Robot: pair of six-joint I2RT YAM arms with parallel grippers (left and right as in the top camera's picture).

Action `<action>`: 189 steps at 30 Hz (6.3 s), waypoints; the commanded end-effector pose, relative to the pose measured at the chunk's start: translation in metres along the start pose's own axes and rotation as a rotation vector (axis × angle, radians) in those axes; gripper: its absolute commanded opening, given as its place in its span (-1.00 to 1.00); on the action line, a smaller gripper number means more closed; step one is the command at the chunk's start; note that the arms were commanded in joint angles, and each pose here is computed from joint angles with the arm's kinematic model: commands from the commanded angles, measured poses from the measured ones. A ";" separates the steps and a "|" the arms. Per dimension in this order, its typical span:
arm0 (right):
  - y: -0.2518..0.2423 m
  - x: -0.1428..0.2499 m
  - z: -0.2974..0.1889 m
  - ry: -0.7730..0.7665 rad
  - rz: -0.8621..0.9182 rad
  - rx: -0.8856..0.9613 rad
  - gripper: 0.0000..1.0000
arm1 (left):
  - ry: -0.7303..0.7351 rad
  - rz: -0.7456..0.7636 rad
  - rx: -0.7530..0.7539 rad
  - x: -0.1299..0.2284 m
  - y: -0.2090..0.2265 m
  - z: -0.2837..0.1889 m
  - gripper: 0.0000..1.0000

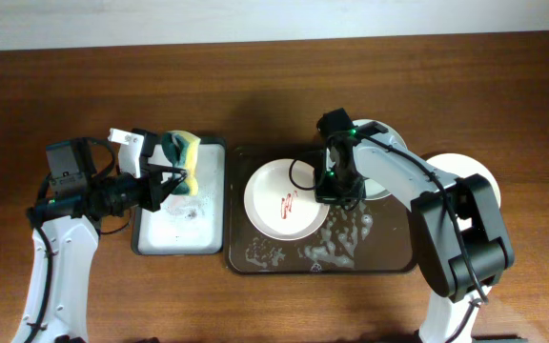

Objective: Clean dirty plates on tray and stack at the side
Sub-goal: 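Lift the sponge with left gripper and carry it to the pink plate, then scrub the pink plate with the sponge while right gripper holds its rim, then return the sponge with left gripper to the white tray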

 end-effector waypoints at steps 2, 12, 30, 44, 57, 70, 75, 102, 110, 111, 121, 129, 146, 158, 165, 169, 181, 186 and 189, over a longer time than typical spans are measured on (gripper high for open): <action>0.001 0.003 -0.004 -0.005 -0.017 0.016 -0.89 | -0.019 0.032 0.030 -0.002 -0.006 -0.004 -1.00; 0.001 0.003 -0.004 -0.005 -0.017 0.016 -0.90 | -0.019 0.032 0.029 -0.002 -0.005 -0.004 -1.00; 0.002 0.005 -0.004 0.008 -0.016 0.007 -0.90 | 0.069 -0.242 -0.603 0.021 0.033 0.016 -1.00; 0.001 0.007 -0.004 0.016 -0.014 0.008 -0.92 | 0.213 -0.311 -0.260 0.040 -0.030 0.092 -1.00; 0.001 0.007 -0.004 0.019 -0.013 0.009 -0.92 | 0.351 -0.510 -0.080 0.080 -0.074 0.190 -1.00; 0.001 0.007 -0.004 0.019 -0.013 0.009 -0.92 | 0.346 -0.547 -0.134 0.101 -0.075 0.222 -1.00; 0.001 0.007 -0.004 0.019 -0.013 0.009 -0.92 | 0.290 -0.502 -0.279 0.109 -0.067 0.224 -0.97; 0.001 0.008 -0.004 0.023 -0.013 0.010 -0.92 | 0.167 -0.475 -0.627 0.101 -0.024 0.189 -1.00; 0.001 0.008 -0.004 0.023 -0.018 0.009 -0.92 | 0.175 -0.457 -0.420 0.083 -0.063 0.181 -1.00; 0.003 0.008 -0.004 0.026 -0.043 -0.009 -0.92 | 0.166 -0.510 -0.428 0.085 -0.062 0.183 -1.00; 0.033 0.014 -0.005 0.057 -0.087 -0.191 -0.77 | 0.204 -0.639 -0.372 0.103 -0.063 0.218 -1.00; 0.036 0.015 -0.004 0.056 -0.099 -0.191 -0.78 | 0.129 -0.613 -0.430 0.099 -0.052 0.222 -1.00; 0.021 0.023 -0.002 0.095 -0.052 -0.062 -0.77 | 0.081 -0.611 -0.668 0.099 -0.027 0.186 -1.00; 0.021 0.023 -0.002 0.095 -0.054 -0.062 -0.77 | 0.053 -0.367 -0.565 0.064 -0.056 0.148 -1.00; 0.010 0.021 -0.002 0.081 -0.064 0.038 -0.91 | 0.097 -0.106 -0.535 0.057 -0.068 0.124 -1.00; 0.010 0.020 -0.002 0.072 -0.068 0.036 -0.70 | 0.166 -0.120 -0.616 0.063 -0.049 0.103 -1.00; 0.010 0.017 -0.001 0.058 -0.071 0.032 -0.92 | 0.222 -0.197 -0.764 0.059 0.014 0.070 -1.00; 0.012 0.012 -0.001 0.030 -0.106 0.027 -0.92 | 0.295 -0.235 -0.801 0.072 0.033 0.080 -1.00; 0.011 0.009 -0.008 0.006 -0.129 0.042 -0.92 | 0.334 -0.245 -0.825 0.080 0.042 0.086 -0.95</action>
Point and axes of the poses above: each gripper's point midway between its finger pads, its own z axis out along the fingers, its own y axis along the line the jaws close on, x = y × z, the point moved 6 cm from there along -z, back along the fingers, and after that the axes turned 11 degrees about -z, right-handed, at the moved point
